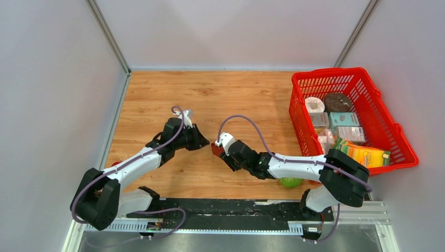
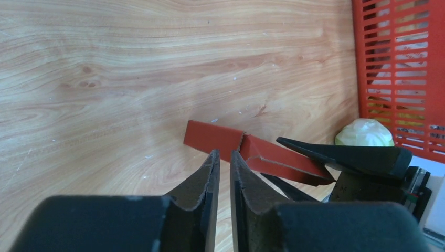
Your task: Fold the paper box
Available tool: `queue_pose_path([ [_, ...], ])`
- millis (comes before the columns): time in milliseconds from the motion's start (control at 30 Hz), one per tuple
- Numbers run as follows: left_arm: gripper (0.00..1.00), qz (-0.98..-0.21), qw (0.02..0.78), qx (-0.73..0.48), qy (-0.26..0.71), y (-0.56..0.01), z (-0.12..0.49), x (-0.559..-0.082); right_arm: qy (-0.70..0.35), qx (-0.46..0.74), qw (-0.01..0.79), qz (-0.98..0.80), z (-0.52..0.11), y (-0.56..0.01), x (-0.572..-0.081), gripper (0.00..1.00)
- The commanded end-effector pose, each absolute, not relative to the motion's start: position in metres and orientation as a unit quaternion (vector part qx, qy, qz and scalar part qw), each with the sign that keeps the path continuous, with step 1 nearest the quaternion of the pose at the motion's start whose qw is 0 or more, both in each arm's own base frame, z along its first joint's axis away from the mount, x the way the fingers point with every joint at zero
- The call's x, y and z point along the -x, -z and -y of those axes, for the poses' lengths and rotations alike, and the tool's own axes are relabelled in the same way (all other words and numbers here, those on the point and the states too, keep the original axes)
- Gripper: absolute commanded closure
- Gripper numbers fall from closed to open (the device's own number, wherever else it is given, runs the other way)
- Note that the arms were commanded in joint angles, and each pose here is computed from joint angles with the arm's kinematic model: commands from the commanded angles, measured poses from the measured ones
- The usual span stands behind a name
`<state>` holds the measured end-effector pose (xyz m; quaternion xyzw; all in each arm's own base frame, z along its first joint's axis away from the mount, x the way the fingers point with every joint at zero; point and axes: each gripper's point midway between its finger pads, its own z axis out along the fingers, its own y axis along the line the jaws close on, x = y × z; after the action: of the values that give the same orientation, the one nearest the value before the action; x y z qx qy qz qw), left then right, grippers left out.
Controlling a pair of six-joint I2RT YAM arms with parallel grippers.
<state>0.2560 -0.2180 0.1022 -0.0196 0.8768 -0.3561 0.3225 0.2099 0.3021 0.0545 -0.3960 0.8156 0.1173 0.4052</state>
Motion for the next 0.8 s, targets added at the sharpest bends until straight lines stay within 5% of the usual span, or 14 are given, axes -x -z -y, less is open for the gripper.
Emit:
queue_pose_path([
  [0, 0.83, -0.864, 0.338, -0.001, 0.373, -0.120, 0.229, -0.266, -0.148, 0.388, 0.418, -0.808, -0.313, -0.071, -0.212, 0.56],
  [767, 0.84, -0.878, 0.341, -0.059, 0.331, -0.108, 0.248, -0.257, -0.171, 0.401, 0.399, -0.807, -0.320, -0.068, -0.213, 0.62],
])
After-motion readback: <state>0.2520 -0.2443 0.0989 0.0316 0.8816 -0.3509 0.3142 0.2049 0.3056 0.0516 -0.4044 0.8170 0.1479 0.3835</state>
